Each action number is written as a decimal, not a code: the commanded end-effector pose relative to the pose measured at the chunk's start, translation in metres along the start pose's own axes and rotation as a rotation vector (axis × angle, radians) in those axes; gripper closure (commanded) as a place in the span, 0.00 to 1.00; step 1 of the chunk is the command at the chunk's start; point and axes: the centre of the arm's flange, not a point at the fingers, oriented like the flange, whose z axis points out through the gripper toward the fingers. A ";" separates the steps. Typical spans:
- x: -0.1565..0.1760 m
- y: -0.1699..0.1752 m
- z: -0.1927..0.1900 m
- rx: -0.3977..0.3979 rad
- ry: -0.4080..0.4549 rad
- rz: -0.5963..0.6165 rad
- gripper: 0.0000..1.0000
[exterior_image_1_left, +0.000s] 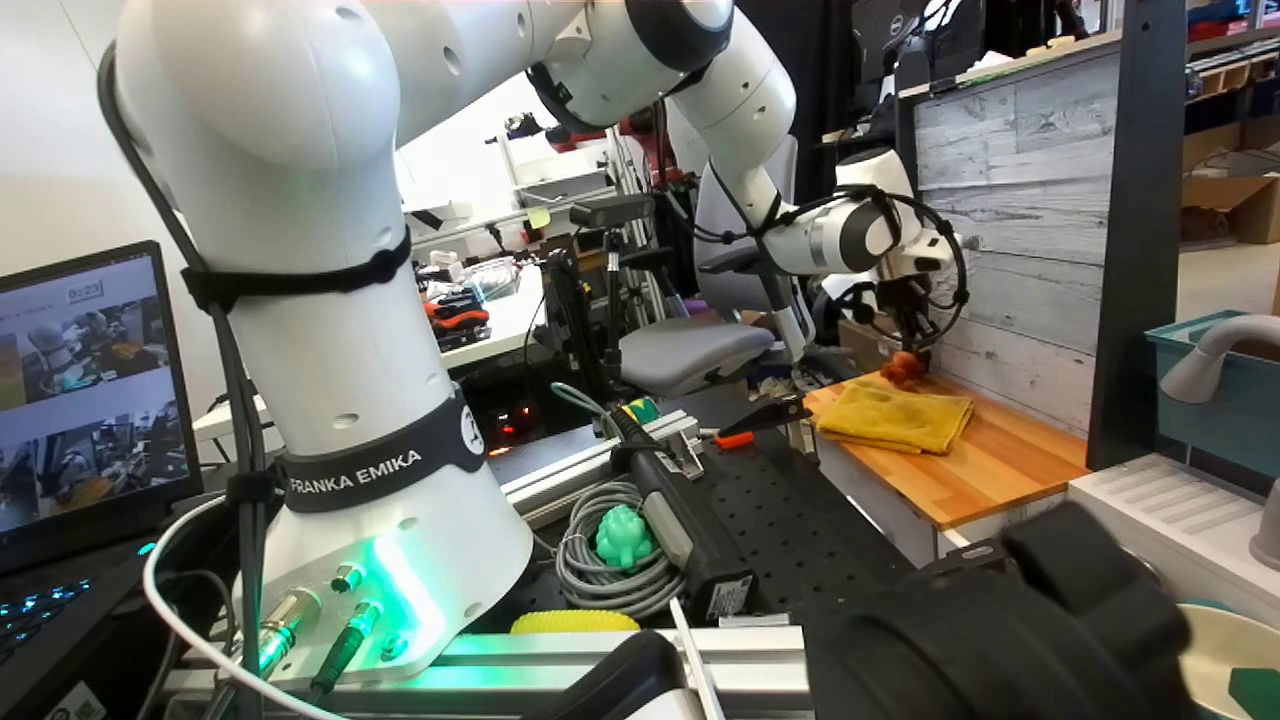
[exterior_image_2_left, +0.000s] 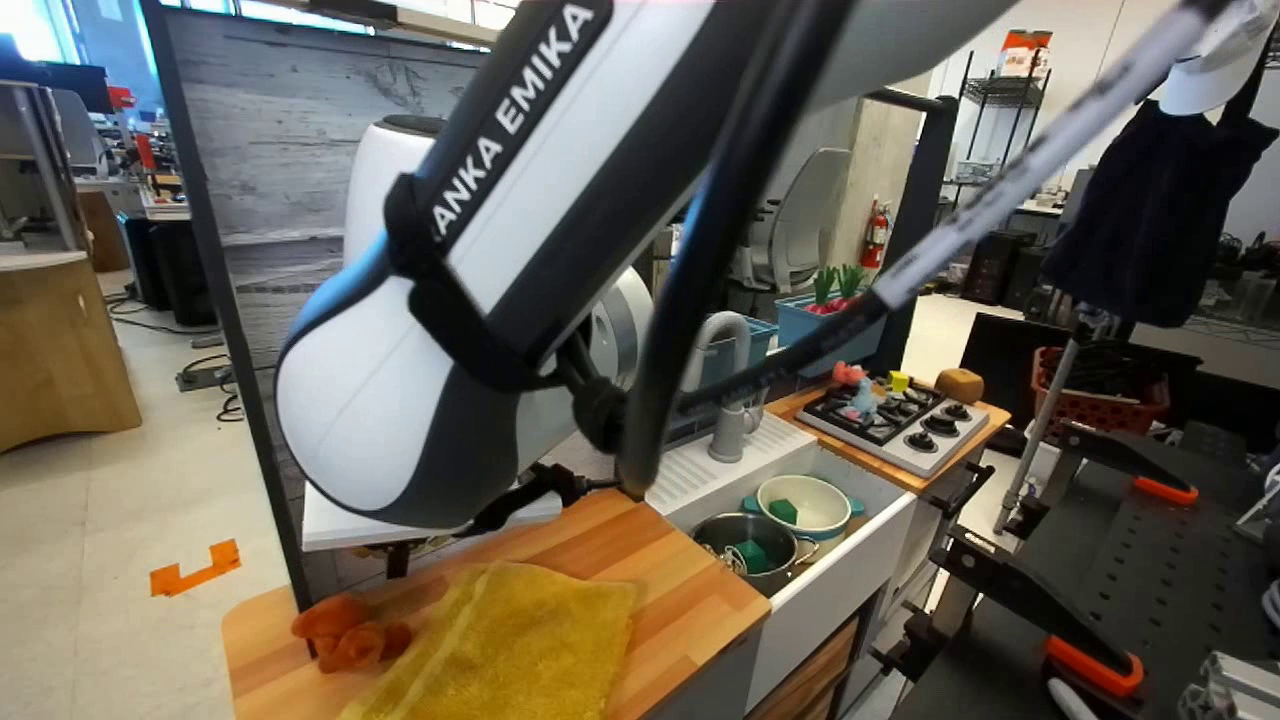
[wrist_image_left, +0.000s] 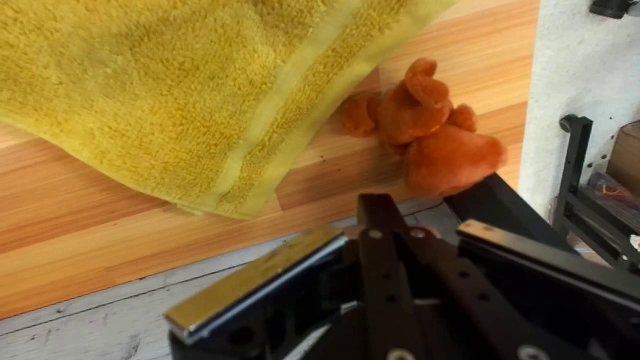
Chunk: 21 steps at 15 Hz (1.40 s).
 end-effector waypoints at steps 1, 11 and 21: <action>0.008 -0.007 0.010 -0.022 -0.039 -0.007 0.73; -0.015 -0.025 0.018 0.025 -0.069 -0.089 0.02; -0.020 -0.021 0.073 -0.047 0.021 -0.153 0.51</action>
